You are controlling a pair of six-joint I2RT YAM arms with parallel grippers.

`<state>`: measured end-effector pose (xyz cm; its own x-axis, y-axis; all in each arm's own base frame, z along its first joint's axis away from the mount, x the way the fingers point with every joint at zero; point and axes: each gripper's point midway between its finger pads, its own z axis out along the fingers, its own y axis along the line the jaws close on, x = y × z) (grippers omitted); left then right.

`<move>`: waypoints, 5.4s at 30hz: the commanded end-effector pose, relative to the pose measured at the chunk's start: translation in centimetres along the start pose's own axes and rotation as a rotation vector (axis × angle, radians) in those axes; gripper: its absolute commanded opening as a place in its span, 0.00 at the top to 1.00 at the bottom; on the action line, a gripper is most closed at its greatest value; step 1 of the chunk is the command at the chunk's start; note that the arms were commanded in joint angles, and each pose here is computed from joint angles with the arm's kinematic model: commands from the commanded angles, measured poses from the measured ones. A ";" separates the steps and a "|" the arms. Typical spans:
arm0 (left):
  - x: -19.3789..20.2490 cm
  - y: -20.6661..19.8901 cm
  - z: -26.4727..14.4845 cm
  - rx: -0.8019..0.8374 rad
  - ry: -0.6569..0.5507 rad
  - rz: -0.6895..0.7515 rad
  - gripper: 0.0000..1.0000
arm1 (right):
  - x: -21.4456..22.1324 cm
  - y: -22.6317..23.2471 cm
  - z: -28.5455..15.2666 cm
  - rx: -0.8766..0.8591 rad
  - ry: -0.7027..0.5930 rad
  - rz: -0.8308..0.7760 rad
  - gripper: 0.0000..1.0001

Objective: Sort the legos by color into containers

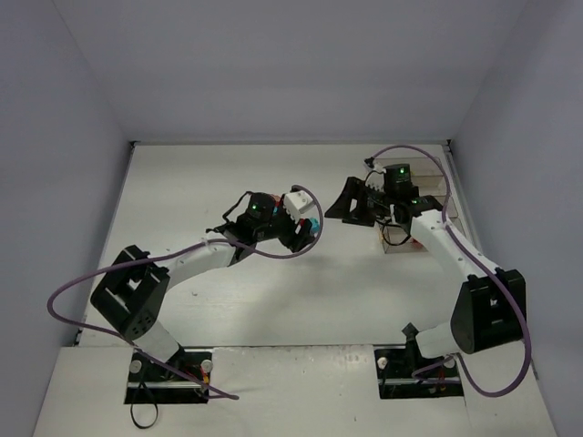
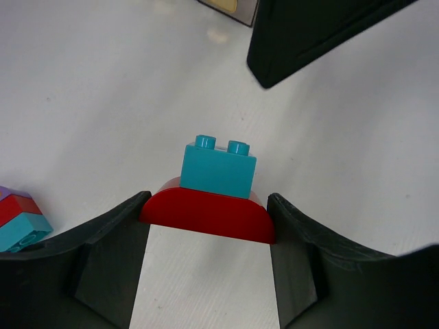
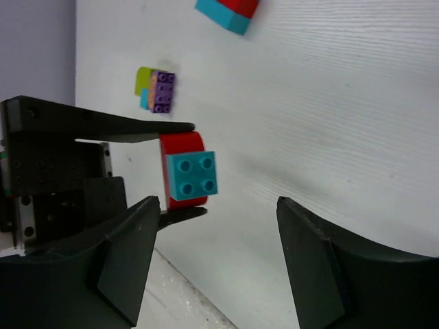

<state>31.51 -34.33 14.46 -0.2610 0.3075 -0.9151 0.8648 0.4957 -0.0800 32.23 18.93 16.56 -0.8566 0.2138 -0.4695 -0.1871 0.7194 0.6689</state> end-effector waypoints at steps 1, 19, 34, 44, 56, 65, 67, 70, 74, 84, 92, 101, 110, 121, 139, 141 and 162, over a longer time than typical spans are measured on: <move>-4.4 -0.9 -1.2 0.043 -0.154 0.026 0.69 | -1.0 5.2 -0.1 -0.176 0.015 -0.087 0.34; -5.7 -0.9 -2.9 0.019 -0.196 0.060 0.69 | 1.6 6.0 3.3 -0.151 0.101 -0.129 0.48; -5.1 -0.4 -2.4 -0.003 -0.178 0.029 0.69 | 1.6 5.7 2.9 -0.140 0.086 -0.158 1.00; -1.0 0.4 -2.7 -0.030 -0.106 -0.067 0.83 | -1.9 4.8 0.1 -0.116 -0.038 -0.183 1.00; 0.1 0.8 -2.1 -0.033 -0.078 -0.078 0.82 | -4.1 1.8 -1.7 -0.021 -0.129 -0.151 1.00; -1.8 0.5 -3.9 -0.052 -0.102 -0.070 0.82 | -10.2 -13.0 -7.5 0.681 -0.529 0.163 1.00; -2.3 0.3 -4.6 -0.056 -0.118 -0.062 0.82 | -11.4 -14.0 -8.2 0.727 -0.576 0.206 1.00; -2.1 0.0 -5.5 -0.061 -0.117 -0.059 0.82 | -13.1 -15.9 -8.7 0.800 -0.615 0.241 1.00; -1.8 -0.5 -6.6 -0.063 -0.117 -0.060 0.82 | -14.7 -18.0 -7.3 0.836 -0.597 0.262 1.00; -1.8 -1.5 -7.7 -0.038 -0.125 -0.040 0.80 | -18.0 -20.2 -3.4 0.825 -0.543 0.246 0.93; -2.0 -1.7 -7.8 -0.028 -0.129 -0.006 0.77 | -17.7 -21.2 -1.0 0.799 -0.483 0.250 0.66; -2.7 -1.7 -7.3 -0.006 -0.134 0.028 0.76 | -19.2 -17.7 -2.9 0.724 -0.508 0.156 0.30; -4.8 -0.9 -6.3 -0.006 -0.159 0.147 0.73 | -15.8 -6.0 -3.1 0.249 -0.349 -0.070 0.30; -8.3 0.1 -3.7 0.013 -0.201 0.219 0.72 | -3.9 6.4 -0.1 -0.160 -0.051 -0.217 0.27; -10.2 -0.9 -3.0 0.062 -0.232 0.213 0.72 | 0.6 8.7 1.9 -0.215 0.032 -0.272 0.42; -10.0 -1.0 -3.1 0.064 -0.228 0.210 0.72 | 0.5 8.6 2.0 -0.210 0.026 -0.273 0.53; -4.1 5.2 -7.6 -0.432 -0.085 -0.194 0.14 | -5.2 -6.3 -3.8 0.444 -0.408 0.180 1.00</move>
<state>32.71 -29.93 17.73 -0.3174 0.2511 -0.9145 0.7205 0.6908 -0.0604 34.28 17.44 16.02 -0.7538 0.2965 -0.5863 -0.0616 0.8565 0.5124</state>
